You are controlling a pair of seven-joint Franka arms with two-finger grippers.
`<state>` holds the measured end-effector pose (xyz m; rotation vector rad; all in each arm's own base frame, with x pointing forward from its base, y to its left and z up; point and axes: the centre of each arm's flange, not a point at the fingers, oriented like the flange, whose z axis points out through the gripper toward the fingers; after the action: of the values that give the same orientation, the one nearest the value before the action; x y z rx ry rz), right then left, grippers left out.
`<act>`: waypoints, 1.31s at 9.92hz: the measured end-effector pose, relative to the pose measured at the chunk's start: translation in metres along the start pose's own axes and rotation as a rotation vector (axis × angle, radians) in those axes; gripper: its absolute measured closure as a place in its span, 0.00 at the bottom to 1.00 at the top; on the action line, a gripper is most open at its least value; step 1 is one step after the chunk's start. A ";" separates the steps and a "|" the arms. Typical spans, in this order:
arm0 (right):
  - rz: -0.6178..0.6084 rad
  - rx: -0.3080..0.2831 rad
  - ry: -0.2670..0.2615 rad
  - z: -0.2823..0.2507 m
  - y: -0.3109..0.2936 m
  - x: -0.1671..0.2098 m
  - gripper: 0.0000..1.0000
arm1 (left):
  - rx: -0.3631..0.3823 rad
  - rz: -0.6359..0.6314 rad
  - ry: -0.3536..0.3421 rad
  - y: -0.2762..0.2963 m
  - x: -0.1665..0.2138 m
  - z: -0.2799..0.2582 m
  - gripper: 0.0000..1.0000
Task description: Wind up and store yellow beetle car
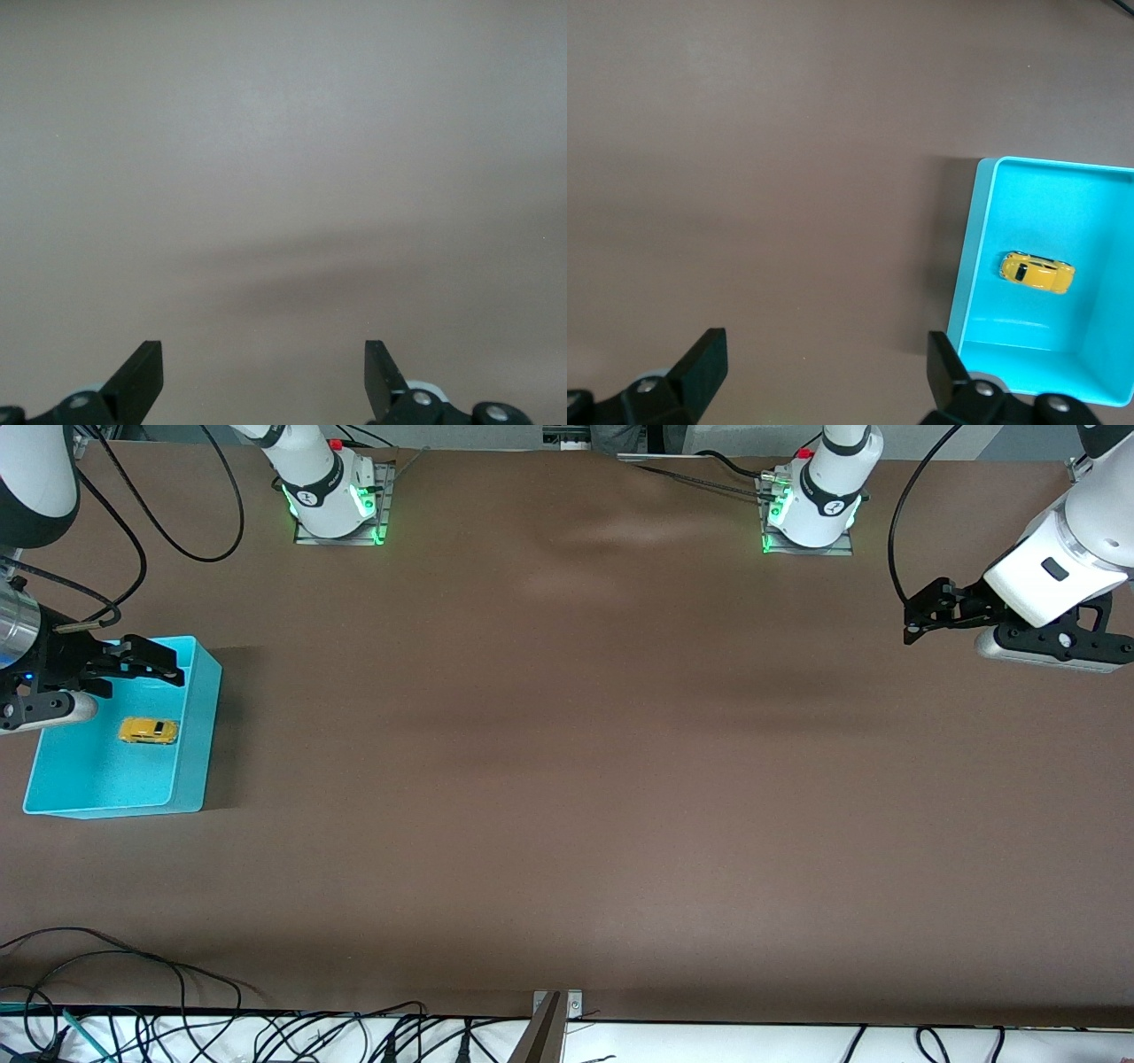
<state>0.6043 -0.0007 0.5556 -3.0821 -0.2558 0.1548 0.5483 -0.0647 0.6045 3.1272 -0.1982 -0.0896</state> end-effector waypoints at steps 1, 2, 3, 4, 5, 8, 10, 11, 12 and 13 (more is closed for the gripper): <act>0.000 0.000 0.000 0.000 0.000 0.000 0.00 | 0.000 0.000 0.000 0.000 0.000 0.000 0.00; 0.001 -0.001 -0.002 0.000 0.000 0.000 0.00 | 0.000 0.000 0.000 0.000 0.000 0.000 0.00; 0.004 -0.003 -0.003 0.000 0.001 0.000 0.00 | 0.000 0.000 0.000 0.000 0.000 0.000 0.00; 0.007 -0.004 -0.004 0.000 0.002 -0.001 0.00 | 0.000 0.000 0.000 0.000 0.000 0.000 0.00; 0.009 -0.004 -0.004 0.000 0.003 -0.001 0.00 | 0.000 0.000 0.000 0.000 0.000 0.000 0.00; 0.033 0.010 -0.008 0.002 0.000 0.000 0.00 | 0.000 0.000 0.000 0.000 0.000 0.000 0.00; 0.069 0.007 -0.018 -0.005 0.001 -0.006 0.00 | 0.000 0.000 0.000 0.000 0.000 0.000 0.00; 0.074 -0.005 -0.019 -0.011 0.001 -0.012 0.00 | 0.000 0.000 0.000 0.000 0.000 0.000 0.00; 0.079 -0.009 -0.018 -0.015 0.000 -0.019 0.00 | 0.000 0.000 0.000 0.000 0.000 0.000 0.00; 0.081 -0.009 -0.020 -0.015 -0.002 -0.025 0.00 | 0.000 0.000 0.000 0.000 0.000 0.000 0.00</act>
<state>0.5812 -0.0037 0.5729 -3.1030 -0.1329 0.1885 0.5484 -0.0647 0.6045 3.1272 -0.1981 -0.0895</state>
